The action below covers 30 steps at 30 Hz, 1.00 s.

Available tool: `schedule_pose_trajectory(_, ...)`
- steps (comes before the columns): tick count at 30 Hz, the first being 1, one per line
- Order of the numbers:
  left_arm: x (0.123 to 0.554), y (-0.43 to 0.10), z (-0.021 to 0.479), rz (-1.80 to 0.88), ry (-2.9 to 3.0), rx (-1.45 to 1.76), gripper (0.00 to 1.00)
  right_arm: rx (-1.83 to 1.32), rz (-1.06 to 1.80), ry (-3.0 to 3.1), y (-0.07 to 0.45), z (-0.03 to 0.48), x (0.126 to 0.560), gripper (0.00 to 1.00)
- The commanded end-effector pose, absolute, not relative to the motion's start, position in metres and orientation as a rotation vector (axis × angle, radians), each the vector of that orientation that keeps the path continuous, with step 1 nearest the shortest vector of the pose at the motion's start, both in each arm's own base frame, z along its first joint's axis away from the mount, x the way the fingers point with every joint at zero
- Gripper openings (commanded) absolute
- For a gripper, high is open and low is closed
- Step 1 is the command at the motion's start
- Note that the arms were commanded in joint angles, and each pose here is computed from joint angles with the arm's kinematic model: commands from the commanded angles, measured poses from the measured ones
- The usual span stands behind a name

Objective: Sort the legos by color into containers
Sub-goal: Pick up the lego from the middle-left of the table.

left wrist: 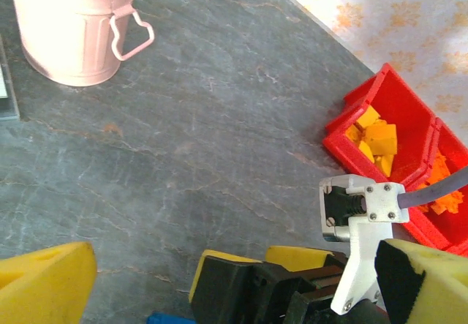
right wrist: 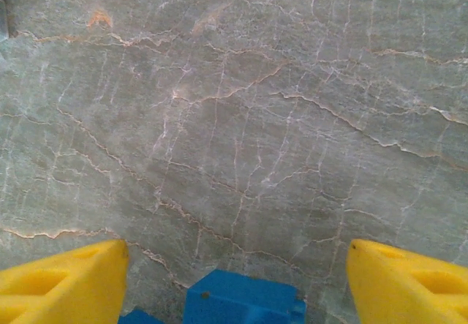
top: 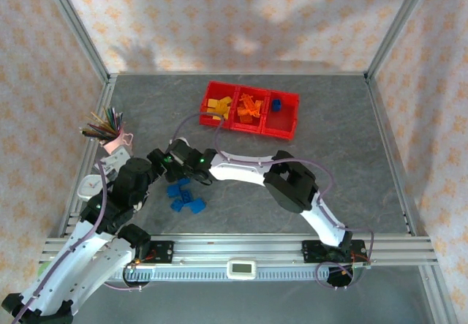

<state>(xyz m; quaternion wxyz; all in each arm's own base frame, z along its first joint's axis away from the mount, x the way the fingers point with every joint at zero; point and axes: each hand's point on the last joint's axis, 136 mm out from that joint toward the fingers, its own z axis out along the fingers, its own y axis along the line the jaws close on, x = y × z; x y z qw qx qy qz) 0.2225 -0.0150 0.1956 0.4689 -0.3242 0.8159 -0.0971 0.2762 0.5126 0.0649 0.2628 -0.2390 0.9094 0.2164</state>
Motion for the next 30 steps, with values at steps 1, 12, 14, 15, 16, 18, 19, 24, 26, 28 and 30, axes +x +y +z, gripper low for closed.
schedule_pose_trajectory(1,0.228,-0.027,0.214,-0.359,1.943,-0.790,0.99,-0.709,0.488,2.541,0.504,0.031,0.261,0.75)
schedule_pose_trajectory(12,0.227,-0.021,0.210,-0.337,1.924,-0.822,0.99,-0.719,0.480,2.592,0.493,0.016,0.250,0.65)
schedule_pose_trajectory(14,0.226,-0.019,0.209,-0.332,1.918,-0.830,0.99,-0.708,0.476,2.594,0.490,0.016,0.249,0.62)
schedule_pose_trajectory(15,0.226,-0.018,0.208,-0.329,1.914,-0.834,0.99,-0.697,0.473,2.592,0.489,0.018,0.250,0.61)
schedule_pose_trajectory(16,0.225,-0.017,0.208,-0.327,1.913,-0.838,0.99,-0.690,0.473,2.590,0.488,0.019,0.250,0.59)
schedule_pose_trajectory(18,0.225,-0.016,0.206,-0.322,1.911,-0.844,0.99,-0.678,0.478,2.588,0.486,0.021,0.249,0.55)
schedule_pose_trajectory(19,0.225,-0.016,0.206,-0.324,1.910,-0.846,0.99,-0.673,0.488,2.583,0.487,0.024,0.250,0.54)
schedule_pose_trajectory(24,0.226,-0.017,0.206,-0.325,1.911,-0.844,0.99,-0.649,0.506,2.563,0.487,0.036,0.252,0.44)
schedule_pose_trajectory(26,0.226,-0.017,0.206,-0.325,1.912,-0.842,0.99,-0.639,0.505,2.551,0.487,0.043,0.254,0.41)
schedule_pose_trajectory(28,0.227,-0.019,0.207,-0.336,1.910,-0.840,0.99,-0.632,0.509,2.539,0.486,0.052,0.256,0.40)
schedule_pose_trajectory(30,0.229,-0.021,0.208,-0.349,1.910,-0.833,0.99,-0.611,0.518,2.524,0.482,0.063,0.259,0.39)
